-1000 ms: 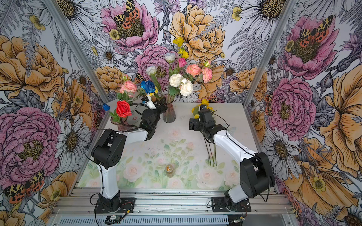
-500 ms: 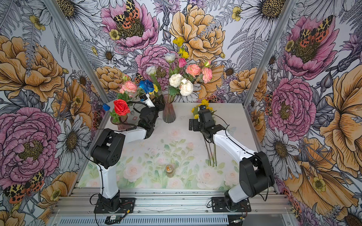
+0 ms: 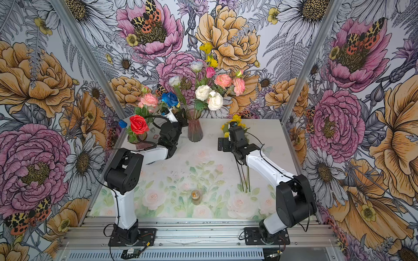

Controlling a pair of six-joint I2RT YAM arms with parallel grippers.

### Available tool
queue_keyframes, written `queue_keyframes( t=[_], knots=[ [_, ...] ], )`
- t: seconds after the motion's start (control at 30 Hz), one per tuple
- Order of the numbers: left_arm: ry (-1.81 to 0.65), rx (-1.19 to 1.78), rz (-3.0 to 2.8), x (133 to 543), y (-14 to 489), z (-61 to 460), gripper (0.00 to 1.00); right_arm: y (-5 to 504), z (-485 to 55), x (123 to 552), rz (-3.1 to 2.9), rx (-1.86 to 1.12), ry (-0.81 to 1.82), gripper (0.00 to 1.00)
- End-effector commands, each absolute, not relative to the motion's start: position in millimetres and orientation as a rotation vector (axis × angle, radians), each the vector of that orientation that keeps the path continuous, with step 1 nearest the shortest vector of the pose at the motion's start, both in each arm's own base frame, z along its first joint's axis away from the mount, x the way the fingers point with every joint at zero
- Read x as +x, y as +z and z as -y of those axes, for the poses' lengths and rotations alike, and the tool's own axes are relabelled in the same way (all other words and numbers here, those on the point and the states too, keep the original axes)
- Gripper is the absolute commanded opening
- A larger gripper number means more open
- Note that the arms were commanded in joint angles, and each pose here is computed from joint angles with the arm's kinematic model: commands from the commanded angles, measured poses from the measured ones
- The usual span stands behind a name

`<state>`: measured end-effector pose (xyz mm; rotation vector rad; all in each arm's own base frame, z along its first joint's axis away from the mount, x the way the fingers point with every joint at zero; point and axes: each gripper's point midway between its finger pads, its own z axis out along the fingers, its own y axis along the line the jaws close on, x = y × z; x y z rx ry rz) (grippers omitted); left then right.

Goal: Pick out yellow flowers from the vase
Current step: Pick up the flower from the vase.

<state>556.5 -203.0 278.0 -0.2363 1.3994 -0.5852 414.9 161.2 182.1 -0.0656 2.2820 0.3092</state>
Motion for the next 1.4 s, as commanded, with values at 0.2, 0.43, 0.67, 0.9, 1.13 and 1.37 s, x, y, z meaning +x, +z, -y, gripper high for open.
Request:
queue_keyframes(
  t=[0.2, 0.43, 0.67, 0.9, 1.13, 1.37],
  knots=[
    [-0.592, -0.113, -1.419, 542.2, 296.4, 225.9, 0.00, 186.7, -162.5, 417.1, -2.273, -0.051, 0.338, 0.97],
    [-0.474, 0.008, -1.435, 526.8, 326.8, 246.4, 0.00, 193.0, -163.6, 414.7, -2.261, -0.053, 0.356, 0.97],
    [-0.317, 0.104, -1.503, 523.0, 350.7, 258.4, 0.00, 198.7, -165.1, 411.8, -2.247, -0.063, 0.375, 0.97],
    [-0.213, 0.129, -1.549, 521.4, 376.4, 251.5, 0.00, 204.3, -168.3, 409.1, -2.232, -0.075, 0.402, 0.97],
    [-0.128, 0.131, -1.603, 520.5, 401.5, 240.0, 0.00, 206.3, -170.2, 407.6, -2.223, -0.079, 0.423, 0.97],
    [-0.098, 0.127, -1.650, 512.7, 427.9, 230.4, 0.00, 209.6, -175.7, 405.4, -2.212, -0.094, 0.461, 0.97]
  ],
)
